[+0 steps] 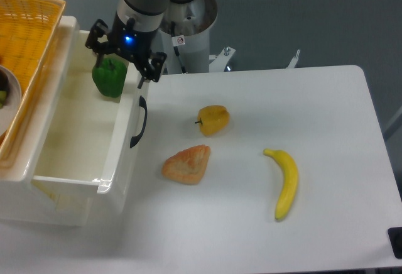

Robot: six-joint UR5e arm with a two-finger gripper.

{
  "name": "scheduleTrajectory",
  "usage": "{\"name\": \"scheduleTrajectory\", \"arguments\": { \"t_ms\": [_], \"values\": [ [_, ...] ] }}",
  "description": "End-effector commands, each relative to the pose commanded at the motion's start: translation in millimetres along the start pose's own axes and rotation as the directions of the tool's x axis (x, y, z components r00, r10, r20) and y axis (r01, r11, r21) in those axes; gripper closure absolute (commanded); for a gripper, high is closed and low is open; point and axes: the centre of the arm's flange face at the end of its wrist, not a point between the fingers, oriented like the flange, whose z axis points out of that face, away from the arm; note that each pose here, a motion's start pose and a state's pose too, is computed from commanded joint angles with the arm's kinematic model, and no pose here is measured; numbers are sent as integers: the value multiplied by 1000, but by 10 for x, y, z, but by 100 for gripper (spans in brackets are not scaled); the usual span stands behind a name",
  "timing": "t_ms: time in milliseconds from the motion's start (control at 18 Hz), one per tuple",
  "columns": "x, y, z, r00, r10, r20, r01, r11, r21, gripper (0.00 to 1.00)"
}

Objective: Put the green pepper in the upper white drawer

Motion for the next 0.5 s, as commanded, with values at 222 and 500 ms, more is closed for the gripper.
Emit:
{"name": "scheduleTrajectory", "arguments": {
  "t_ms": [222, 500],
  "values": [
    [-225, 107, -66, 994, 86, 72, -82, 995, -52, 0],
    [-579, 199, -128, 970, 199, 139, -186, 977, -100, 0]
  ]
}}
